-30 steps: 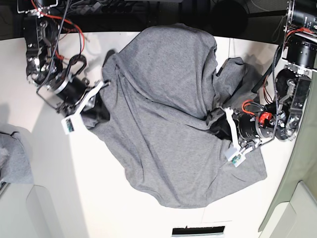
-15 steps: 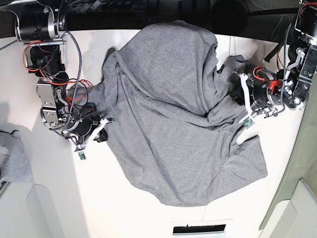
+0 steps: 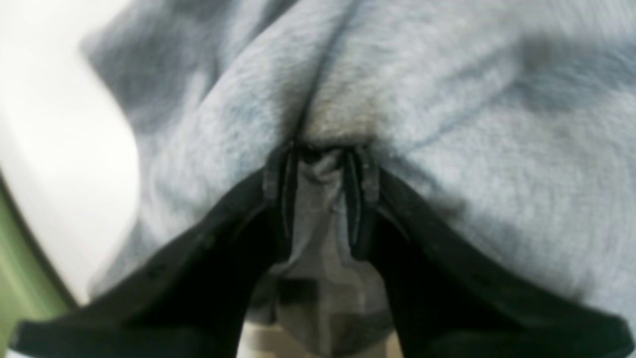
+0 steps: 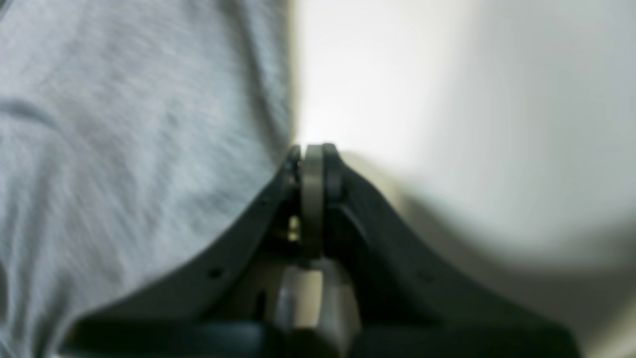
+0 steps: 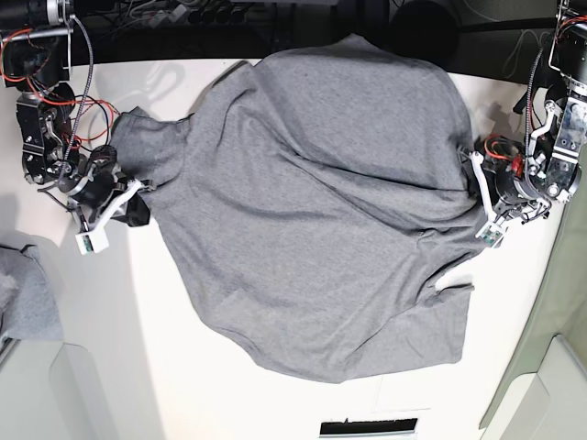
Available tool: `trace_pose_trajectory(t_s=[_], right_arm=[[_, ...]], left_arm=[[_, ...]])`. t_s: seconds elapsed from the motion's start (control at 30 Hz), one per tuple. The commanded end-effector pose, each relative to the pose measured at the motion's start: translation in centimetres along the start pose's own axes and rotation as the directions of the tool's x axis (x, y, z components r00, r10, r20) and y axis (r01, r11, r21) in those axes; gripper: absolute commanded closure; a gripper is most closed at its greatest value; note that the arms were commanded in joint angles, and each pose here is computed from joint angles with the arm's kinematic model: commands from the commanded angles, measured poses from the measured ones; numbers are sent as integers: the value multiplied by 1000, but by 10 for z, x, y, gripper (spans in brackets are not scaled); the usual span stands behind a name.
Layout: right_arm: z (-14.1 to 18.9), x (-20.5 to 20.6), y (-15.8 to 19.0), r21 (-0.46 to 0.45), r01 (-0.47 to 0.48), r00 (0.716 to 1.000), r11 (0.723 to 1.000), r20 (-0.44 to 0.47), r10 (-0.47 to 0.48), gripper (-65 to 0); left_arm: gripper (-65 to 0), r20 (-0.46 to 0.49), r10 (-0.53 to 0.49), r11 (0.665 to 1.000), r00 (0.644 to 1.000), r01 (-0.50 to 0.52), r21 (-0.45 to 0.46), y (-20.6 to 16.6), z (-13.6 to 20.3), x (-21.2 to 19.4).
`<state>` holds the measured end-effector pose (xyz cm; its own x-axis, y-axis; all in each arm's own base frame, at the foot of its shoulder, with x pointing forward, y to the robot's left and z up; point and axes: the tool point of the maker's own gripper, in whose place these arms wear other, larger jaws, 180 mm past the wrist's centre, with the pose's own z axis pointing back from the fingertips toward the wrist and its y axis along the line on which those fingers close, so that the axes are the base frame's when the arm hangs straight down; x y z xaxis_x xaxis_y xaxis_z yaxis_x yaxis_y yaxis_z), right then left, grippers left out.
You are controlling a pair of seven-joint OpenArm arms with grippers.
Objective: Layout the t-shirt on the table in an organized manner, then fold the t-shirt properly
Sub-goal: 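Lift the shirt with both grippers and shake it out, then stretch the shirt between both grippers and lay it flat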
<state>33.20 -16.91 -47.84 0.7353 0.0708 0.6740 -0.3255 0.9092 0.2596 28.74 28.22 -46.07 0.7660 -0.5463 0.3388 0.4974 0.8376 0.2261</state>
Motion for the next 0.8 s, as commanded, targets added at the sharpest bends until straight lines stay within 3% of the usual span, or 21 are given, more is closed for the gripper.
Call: trace_pose_trajectory(t_s=[0.0, 0.13, 0.23, 0.33, 0.47, 0.6, 0.77], right_arm=[[4, -16, 6, 11, -25, 998, 1000, -64, 26, 0], [25, -52, 35, 53, -36, 995, 998, -91, 40, 0], [44, -51, 48, 65, -15, 999, 998, -32, 17, 0], [59, -10, 52, 61, 2, 993, 998, 116, -9, 0], [62, 59, 53, 49, -16, 957, 999, 289, 2, 0], [47, 112, 56, 15, -85, 932, 996, 354, 74, 0], [9, 161, 65, 40, -79, 926, 996, 372, 59, 0]], left_arm=[[-174, -21, 0, 999, 1000, 1, 46, 20, 3, 0], [-174, 10, 19, 996, 1000, -20, 90, 47, 7, 23], [-174, 48, 19, 993, 999, -25, 115, 61, 13, 43], [-174, 70, 17, 990, 997, -27, 140, 74, 20, 55], [-174, 110, 34, 990, 993, -48, 130, 83, 34, 62], [-174, 197, 29, 995, 980, -46, 85, 83, 59, 87], [-174, 250, 13, 1000, 968, -9, -20, 62, 80, 104]])
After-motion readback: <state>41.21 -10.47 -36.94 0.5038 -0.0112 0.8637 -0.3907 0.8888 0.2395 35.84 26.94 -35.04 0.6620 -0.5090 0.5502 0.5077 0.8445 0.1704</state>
